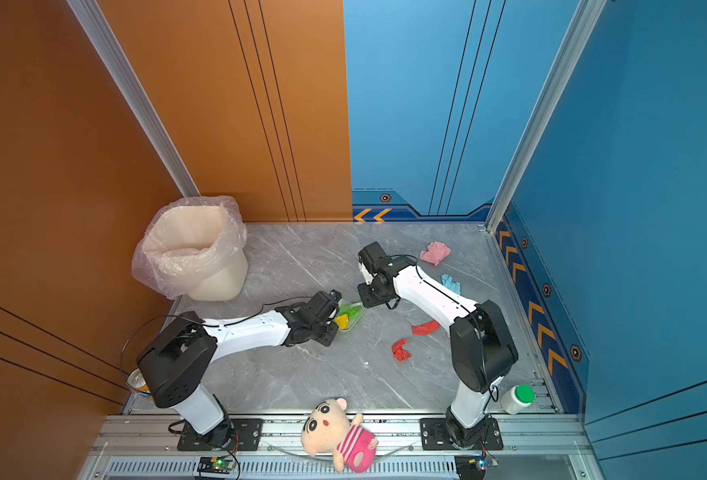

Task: Sweep away the paper scraps from the table
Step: 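Sweep the green and yellow scraps with the right gripper's brush into the dustpan, then carry the loaded dustpan with the left gripper to the bin while the right withdraws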

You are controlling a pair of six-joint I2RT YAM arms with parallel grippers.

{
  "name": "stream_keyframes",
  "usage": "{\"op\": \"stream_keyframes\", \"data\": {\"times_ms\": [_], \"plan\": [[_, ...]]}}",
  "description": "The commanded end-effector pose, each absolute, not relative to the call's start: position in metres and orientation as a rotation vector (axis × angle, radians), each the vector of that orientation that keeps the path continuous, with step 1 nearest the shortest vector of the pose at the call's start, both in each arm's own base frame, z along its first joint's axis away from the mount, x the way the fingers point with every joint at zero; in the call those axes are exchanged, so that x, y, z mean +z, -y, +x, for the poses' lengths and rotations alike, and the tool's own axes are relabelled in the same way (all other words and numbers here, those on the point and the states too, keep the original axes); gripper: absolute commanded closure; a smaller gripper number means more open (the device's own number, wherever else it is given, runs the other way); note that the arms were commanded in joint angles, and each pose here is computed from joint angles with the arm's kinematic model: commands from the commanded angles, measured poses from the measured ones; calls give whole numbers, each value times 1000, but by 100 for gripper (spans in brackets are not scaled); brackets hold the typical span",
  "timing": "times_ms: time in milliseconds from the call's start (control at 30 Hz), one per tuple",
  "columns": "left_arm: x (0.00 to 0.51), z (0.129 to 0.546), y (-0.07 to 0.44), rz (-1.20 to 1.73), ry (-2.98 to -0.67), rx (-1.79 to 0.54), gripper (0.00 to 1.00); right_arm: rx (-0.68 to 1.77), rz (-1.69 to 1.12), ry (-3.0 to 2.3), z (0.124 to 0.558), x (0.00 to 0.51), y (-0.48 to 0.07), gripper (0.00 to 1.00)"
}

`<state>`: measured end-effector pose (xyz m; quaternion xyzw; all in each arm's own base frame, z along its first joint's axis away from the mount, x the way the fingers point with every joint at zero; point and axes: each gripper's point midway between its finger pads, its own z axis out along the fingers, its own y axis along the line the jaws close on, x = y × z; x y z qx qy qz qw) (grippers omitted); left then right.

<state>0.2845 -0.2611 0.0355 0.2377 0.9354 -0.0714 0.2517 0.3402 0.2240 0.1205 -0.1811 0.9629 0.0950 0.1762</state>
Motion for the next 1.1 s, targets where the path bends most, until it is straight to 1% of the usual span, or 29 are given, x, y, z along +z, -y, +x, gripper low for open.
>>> {"op": "stream_keyframes", "data": {"times_ms": [0, 267, 533, 800, 1067], "plan": [[43, 284, 267, 656, -2478, -197, 86, 223, -415, -2642, 357, 148, -210, 100], [44, 285, 269, 646, -2439, -192, 86, 233, -261, -2549, 380, 175, -190, 100], [65, 289, 263, 615, -2387, -172, 87, 199, -137, -2541, 382, 179, -155, 100], [112, 288, 246, 614, -2337, -106, 86, 180, -62, -2545, 378, 177, -131, 100], [168, 288, 223, 599, -2309, -76, 85, 180, -45, -2553, 379, 173, -126, 100]]}}
